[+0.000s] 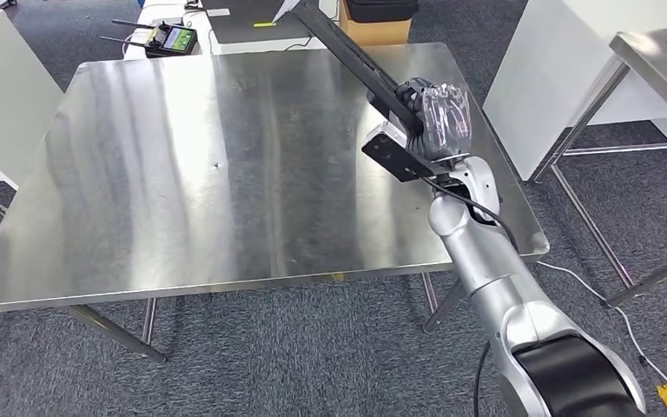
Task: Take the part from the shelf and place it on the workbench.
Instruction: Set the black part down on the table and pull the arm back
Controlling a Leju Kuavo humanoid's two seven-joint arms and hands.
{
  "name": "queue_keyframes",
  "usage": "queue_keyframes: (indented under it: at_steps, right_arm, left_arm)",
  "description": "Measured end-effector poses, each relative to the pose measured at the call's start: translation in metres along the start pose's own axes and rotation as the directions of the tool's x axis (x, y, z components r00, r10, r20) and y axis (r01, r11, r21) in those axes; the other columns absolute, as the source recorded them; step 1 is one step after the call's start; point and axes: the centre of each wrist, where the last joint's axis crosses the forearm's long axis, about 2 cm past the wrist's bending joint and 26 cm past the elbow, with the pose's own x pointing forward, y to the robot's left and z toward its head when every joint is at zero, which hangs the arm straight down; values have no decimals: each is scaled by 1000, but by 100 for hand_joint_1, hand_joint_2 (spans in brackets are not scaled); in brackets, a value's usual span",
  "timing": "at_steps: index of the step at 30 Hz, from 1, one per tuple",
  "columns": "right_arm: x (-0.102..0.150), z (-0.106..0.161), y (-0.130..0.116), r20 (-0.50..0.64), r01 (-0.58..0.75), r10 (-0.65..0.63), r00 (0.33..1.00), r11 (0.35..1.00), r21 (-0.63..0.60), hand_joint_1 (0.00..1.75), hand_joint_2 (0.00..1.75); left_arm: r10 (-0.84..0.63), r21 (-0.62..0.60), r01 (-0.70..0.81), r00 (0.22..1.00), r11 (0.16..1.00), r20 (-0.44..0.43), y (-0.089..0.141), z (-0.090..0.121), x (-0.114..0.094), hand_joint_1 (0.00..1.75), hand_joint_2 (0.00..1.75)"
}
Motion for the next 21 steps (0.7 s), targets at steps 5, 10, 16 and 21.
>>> queue_keyframes:
  at_steps: [5,10,16,21]
  right_arm:
    - [-13,-7,0,-64,-132,134,989,991,30,175,175]
    - [-36,-2,2,-138,-286,303,943,949,131,175,175]
    - [-56,6,0,-206,-409,462,863,877,254,175,175]
    - [-73,18,0,-212,-526,634,744,751,400,175,175]
  left_arm:
    - [6,3,-6,1000,1000,22,0,0,1,0,0]
    - [-7,4,7,999,1000,42,0,0,1,0,0]
    - [-25,-11,25,998,1000,60,-1,0,1,0,0]
    - [-61,-41,64,995,997,79,0,-1,3,0,0]
